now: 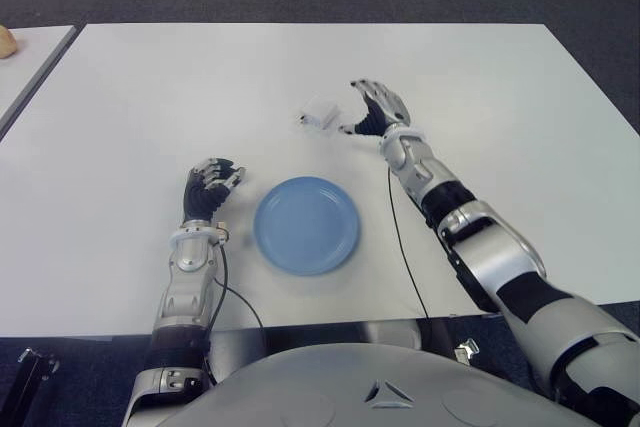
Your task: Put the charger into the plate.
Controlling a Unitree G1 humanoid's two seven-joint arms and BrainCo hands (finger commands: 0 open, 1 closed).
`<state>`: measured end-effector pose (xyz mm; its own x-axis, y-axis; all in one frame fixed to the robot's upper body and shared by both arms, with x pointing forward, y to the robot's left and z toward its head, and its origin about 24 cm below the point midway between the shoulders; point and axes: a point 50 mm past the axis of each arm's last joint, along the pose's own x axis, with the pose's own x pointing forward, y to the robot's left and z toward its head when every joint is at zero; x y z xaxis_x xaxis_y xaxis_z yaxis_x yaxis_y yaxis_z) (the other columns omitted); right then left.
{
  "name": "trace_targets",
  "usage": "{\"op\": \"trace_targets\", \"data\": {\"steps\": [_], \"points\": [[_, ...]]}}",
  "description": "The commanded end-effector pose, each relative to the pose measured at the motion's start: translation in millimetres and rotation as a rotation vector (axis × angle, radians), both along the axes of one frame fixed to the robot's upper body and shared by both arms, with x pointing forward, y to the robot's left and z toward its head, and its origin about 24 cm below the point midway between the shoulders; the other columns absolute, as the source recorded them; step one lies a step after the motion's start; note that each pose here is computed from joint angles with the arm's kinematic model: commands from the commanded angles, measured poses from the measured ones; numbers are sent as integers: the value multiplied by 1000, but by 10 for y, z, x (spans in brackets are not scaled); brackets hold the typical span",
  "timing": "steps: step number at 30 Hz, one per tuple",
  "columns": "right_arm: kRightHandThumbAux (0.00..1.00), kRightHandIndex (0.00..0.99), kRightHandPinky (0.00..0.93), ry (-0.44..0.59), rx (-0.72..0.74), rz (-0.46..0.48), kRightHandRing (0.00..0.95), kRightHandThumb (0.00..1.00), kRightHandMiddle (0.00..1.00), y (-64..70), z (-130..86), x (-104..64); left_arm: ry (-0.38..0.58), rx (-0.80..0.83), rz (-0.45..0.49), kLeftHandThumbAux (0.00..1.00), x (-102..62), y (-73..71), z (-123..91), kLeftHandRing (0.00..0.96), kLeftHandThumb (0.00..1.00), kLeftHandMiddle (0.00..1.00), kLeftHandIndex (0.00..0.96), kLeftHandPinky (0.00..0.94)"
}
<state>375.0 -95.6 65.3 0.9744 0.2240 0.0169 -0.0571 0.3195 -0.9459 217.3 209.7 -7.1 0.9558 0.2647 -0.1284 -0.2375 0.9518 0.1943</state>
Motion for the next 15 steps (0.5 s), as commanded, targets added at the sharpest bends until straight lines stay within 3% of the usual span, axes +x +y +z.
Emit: {"op": "trace_targets", "data": {"steps": [1, 15], "points": [[652, 0, 0, -56, 26, 29, 0, 297, 0, 57, 68, 48, 8, -8, 17, 721, -57, 14, -45, 494, 704, 498, 425, 476], [670, 0, 0, -116, -2, 45, 0, 205, 0, 250, 342, 191, 14, -1, 33, 722, -129, 30, -70, 488, 702, 494, 424, 471]]}}
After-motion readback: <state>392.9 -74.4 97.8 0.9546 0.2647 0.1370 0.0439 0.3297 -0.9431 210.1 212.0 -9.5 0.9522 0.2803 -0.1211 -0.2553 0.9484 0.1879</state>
